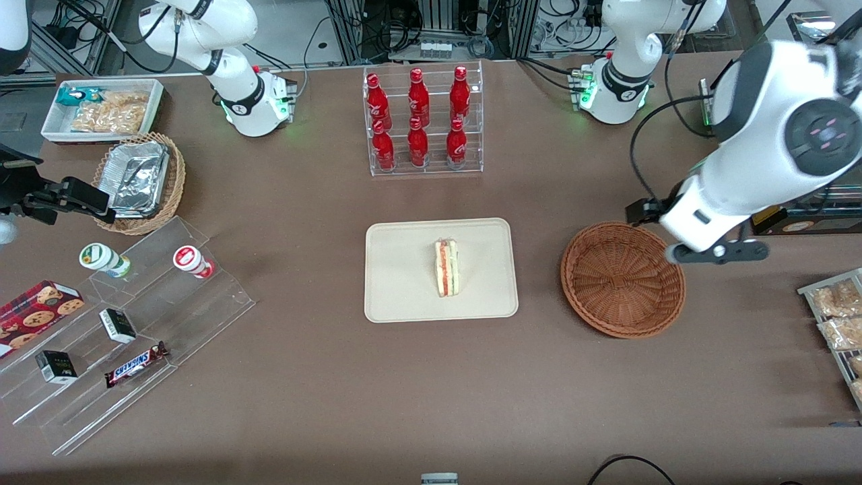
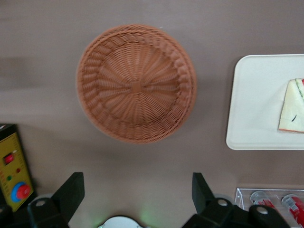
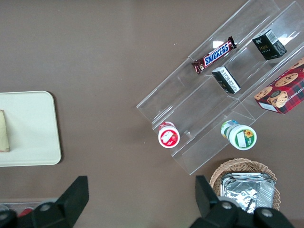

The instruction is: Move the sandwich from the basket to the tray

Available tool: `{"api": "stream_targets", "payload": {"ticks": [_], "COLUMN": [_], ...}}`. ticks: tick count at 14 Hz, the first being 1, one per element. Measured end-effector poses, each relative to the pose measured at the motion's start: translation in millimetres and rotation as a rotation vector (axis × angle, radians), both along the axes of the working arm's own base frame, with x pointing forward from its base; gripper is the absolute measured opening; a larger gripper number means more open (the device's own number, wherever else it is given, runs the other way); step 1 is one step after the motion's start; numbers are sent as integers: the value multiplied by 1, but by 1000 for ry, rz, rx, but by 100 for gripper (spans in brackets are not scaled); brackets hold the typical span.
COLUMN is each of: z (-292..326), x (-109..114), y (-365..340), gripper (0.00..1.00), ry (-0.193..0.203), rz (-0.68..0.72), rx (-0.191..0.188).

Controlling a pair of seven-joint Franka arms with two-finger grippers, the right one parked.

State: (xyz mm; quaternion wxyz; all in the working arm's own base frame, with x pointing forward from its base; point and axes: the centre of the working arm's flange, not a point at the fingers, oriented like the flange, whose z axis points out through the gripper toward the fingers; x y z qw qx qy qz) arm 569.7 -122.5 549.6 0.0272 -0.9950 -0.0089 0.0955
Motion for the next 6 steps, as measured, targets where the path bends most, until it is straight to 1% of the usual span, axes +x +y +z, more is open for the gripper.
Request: {"api": "stream_targets", "payload": {"ticks": [1, 2, 4, 6], "z": [14, 34, 58, 73], "x": [-5, -12, -21, -26], "y": [11, 23, 40, 65], "gripper": [100, 100, 100, 100], "ry": [-16, -44, -83, -106], "rz": [-8, -46, -102, -138], "rx": [-4, -15, -25, -31]}}
